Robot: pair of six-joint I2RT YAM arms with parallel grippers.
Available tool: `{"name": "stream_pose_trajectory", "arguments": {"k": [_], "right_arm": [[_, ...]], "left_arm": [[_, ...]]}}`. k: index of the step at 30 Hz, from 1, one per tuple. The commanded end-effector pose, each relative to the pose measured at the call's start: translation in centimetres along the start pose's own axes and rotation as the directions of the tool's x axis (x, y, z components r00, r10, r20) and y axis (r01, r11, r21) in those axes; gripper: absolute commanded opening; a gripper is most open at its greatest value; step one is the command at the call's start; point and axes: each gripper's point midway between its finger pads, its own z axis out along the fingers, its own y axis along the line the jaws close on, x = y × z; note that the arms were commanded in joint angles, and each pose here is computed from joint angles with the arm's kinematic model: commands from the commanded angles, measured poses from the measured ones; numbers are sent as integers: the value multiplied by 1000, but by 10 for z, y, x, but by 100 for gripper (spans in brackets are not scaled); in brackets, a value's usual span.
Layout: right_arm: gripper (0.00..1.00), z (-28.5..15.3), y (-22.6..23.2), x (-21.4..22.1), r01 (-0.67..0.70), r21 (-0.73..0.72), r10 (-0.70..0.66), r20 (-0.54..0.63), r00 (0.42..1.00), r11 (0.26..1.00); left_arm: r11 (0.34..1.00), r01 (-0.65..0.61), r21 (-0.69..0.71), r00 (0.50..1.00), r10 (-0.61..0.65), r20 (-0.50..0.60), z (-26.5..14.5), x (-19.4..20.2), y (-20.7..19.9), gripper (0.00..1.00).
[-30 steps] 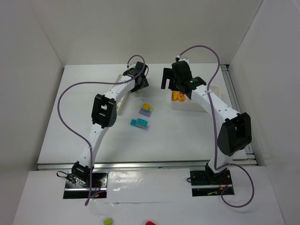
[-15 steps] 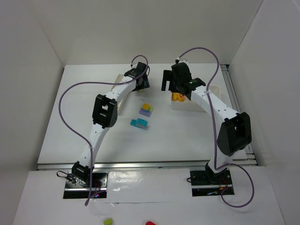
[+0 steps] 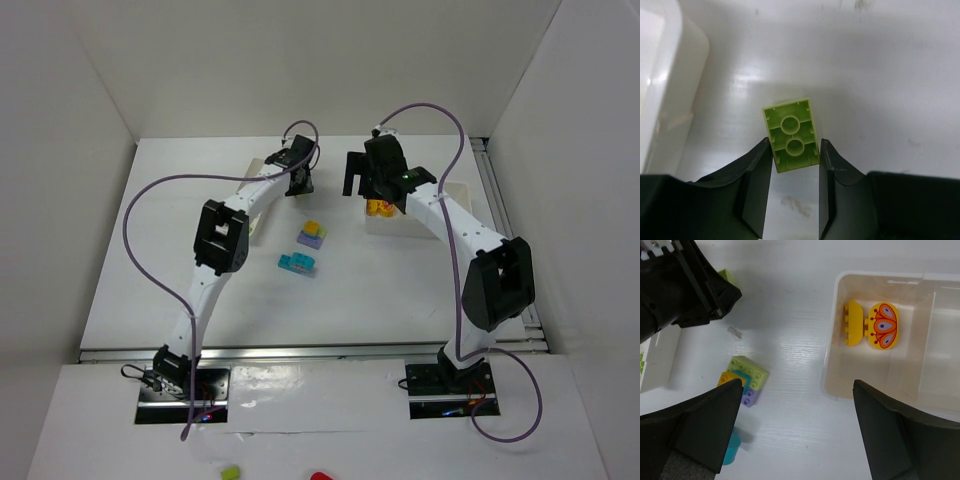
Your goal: Sort the legos into containers by color
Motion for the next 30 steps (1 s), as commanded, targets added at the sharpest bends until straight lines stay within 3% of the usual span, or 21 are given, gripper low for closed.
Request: {"name": "stream_pose_trajectory", "arguments": {"k": [1,7,10,11,13,17,26,29,30], "right_arm": [[98,2,7,0,6,-18,-6,8,1000,1000],[98,-3,8,-4,4,-22,-4,18,1000,1000],[98,-7,9,-5,4,-33,-4,15,1000,999],[98,-7,9,-5,4,-33,-4,15,1000,999],[98,-7,9,-5,4,-33,-4,15,1000,999],[98,-9,14,0,13,-45,-13,-1,1000,999],[98,-13,31,15,36,-73,-38,-26,999,997],[98,-10,35,20,44,-76,-47,-35,998,996],[98,-10,35,20,44,-77,-47,-35,998,996]], "left_arm": [[995,-69,70,997,70,-13,-50,0,-17,20],[991,-99,85,995,100,-14,-119,-2,-9,16],[997,-75,21,997,76,-22,-148,-6,28,15],[998,-65,-12,996,64,-63,-145,10,46,8],[999,-29,-25,998,28,-49,-166,6,67,8],[993,41,-112,993,-53,-103,-161,22,121,8],[978,113,-177,976,-143,-162,-131,37,161,13],[974,126,-190,973,-159,-168,-126,39,165,24],[975,117,-189,974,-150,-170,-124,38,164,32]]}}
